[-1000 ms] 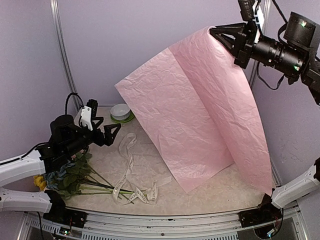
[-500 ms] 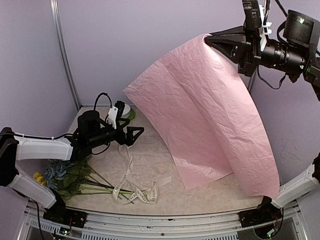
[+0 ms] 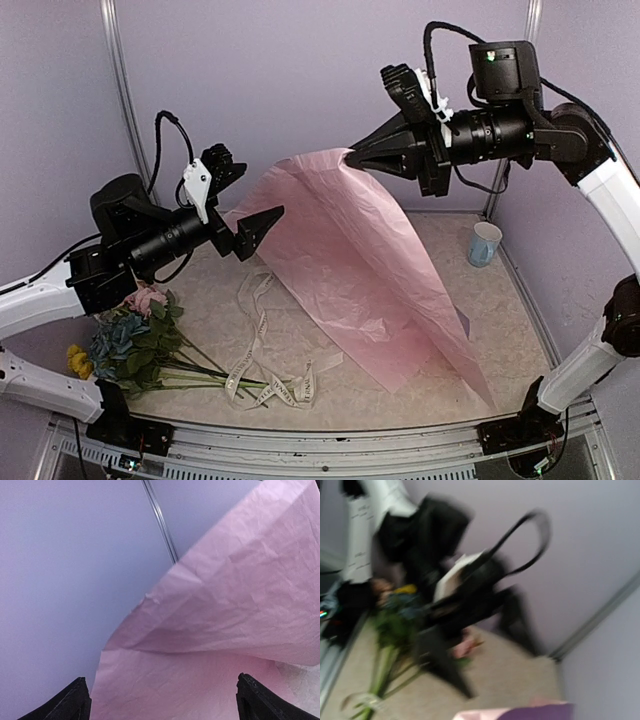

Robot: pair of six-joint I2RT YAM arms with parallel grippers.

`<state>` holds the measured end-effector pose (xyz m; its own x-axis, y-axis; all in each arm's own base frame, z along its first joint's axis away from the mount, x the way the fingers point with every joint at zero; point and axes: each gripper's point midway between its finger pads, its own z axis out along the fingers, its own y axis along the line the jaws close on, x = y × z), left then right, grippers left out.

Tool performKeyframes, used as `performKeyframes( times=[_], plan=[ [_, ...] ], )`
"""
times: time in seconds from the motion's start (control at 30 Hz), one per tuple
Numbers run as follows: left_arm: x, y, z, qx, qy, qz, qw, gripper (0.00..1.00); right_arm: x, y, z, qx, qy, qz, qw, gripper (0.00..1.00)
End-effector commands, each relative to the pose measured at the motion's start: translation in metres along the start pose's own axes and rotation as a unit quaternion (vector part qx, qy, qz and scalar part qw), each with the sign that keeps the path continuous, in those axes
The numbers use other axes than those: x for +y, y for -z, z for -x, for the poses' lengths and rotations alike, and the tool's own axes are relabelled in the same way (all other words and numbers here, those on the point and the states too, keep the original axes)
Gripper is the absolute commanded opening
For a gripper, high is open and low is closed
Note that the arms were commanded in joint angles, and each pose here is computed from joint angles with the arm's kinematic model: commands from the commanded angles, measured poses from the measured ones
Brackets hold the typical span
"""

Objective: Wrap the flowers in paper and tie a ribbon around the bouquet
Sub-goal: Pass from the right arm to the left

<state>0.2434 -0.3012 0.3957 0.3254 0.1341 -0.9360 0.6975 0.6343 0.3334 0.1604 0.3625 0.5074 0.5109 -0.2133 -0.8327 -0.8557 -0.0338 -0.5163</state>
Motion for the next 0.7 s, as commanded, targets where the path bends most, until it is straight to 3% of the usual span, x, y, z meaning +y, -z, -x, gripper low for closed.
performKeyframes(
  times=[0.0,0.2,0.37,0.57,0.67],
  plan=[
    [-0.018,-0.017,-0.010,0.056,-0.098,-0.025,0.993,0.99,0.019,0.000,0.006,-0.020,-0.003,0.060,0.998,0.00],
    [-0.030,-0.023,-0.006,0.066,-0.183,-0.027,0.981,0.99,0.030,-0.002,0.005,-0.025,-0.007,0.088,0.996,0.00],
    [-0.015,-0.019,0.012,0.046,-0.228,0.005,0.973,0.99,0.034,-0.008,-0.001,-0.015,-0.011,0.098,0.995,0.00],
    [-0.006,-0.001,0.044,-0.001,-0.212,-0.047,0.976,0.99,0.034,-0.013,-0.010,0.002,-0.013,0.096,0.995,0.00],
    [-0.015,-0.004,0.041,0.008,-0.205,-0.088,0.975,0.99,0.038,-0.018,-0.012,0.002,-0.016,0.105,0.994,0.00]
  ],
)
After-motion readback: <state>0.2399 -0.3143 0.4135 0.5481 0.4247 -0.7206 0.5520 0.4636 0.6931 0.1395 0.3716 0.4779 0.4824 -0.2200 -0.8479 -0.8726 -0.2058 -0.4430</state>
